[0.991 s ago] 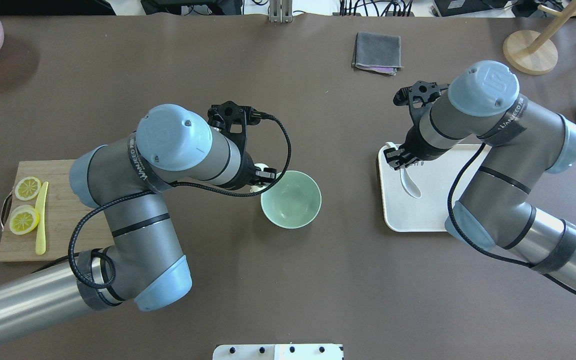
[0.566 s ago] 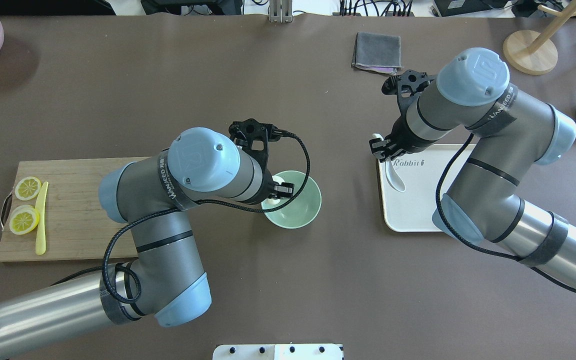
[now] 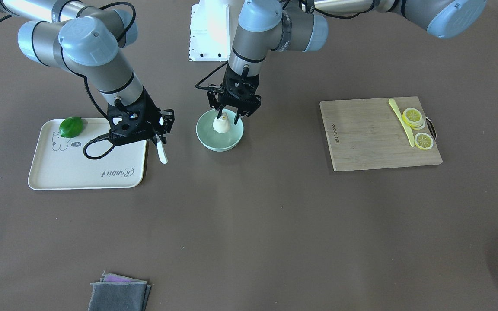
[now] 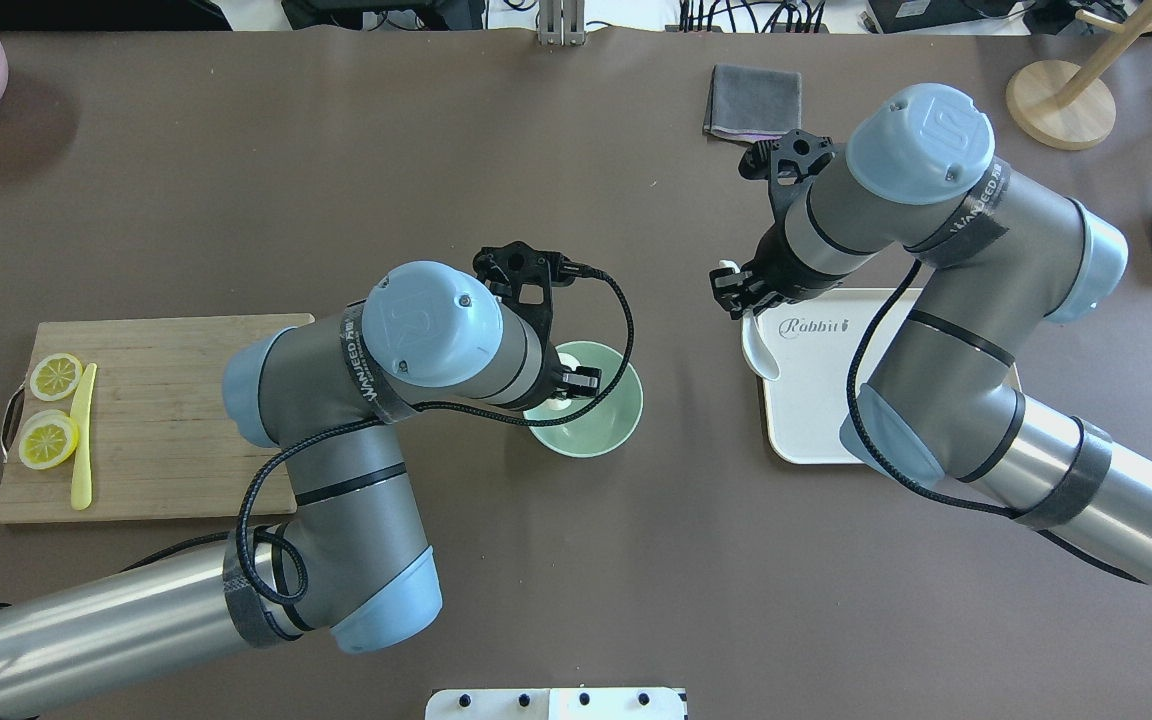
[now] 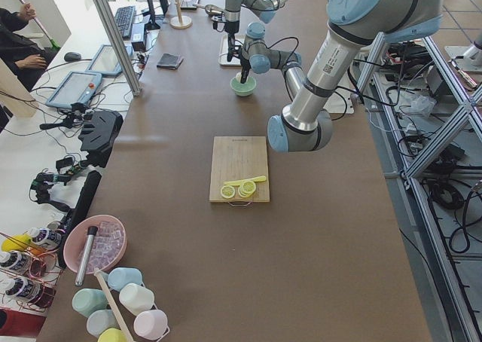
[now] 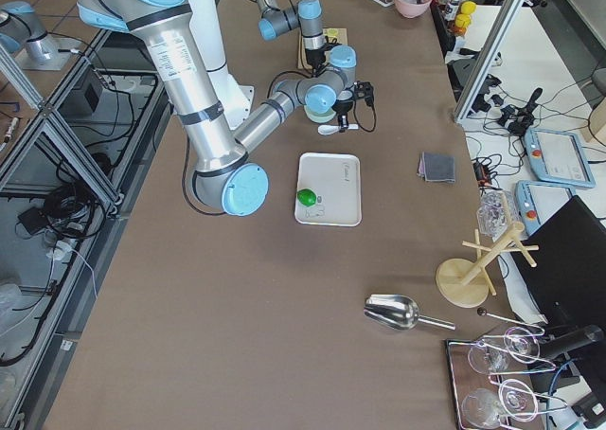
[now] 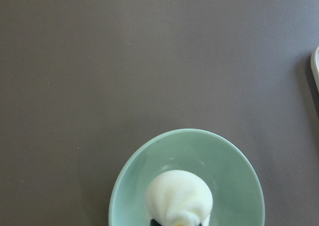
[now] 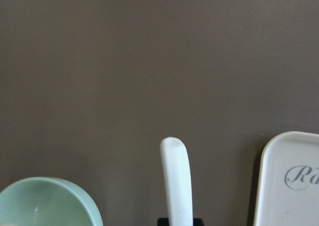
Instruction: Put spoon and bun in bowl
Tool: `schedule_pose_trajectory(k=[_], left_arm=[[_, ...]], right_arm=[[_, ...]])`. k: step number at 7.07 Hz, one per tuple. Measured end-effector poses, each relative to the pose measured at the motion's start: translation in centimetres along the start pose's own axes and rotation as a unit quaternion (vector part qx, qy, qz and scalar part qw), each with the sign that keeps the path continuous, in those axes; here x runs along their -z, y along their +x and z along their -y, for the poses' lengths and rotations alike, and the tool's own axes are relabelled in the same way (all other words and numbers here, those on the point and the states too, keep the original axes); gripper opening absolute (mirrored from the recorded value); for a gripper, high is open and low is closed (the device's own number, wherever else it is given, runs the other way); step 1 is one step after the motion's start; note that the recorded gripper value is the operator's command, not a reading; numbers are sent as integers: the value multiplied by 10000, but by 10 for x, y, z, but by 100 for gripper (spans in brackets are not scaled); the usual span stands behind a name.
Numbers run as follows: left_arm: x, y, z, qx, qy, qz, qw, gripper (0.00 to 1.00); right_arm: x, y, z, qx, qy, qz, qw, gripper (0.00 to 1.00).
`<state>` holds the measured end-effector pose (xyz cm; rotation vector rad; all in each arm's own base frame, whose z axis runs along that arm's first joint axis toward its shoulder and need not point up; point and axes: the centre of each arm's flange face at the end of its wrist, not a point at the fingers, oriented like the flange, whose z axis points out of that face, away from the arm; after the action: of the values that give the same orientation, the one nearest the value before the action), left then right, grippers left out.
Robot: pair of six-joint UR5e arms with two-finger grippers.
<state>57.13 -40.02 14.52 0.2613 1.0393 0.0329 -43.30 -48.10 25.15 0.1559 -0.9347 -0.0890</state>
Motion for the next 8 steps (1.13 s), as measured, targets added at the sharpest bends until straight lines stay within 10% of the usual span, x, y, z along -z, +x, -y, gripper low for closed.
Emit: schedule_pose_trajectory(k=[7,8], left_arm=[[53,-116,88,-356,78,175,9992,98],[71,-152,99,-494,14,186,9986,98]], right_arm=[[-26,-97,2,-388,22,130,9992,0],[-36,-107,-2,-429,32,93,9990,45]])
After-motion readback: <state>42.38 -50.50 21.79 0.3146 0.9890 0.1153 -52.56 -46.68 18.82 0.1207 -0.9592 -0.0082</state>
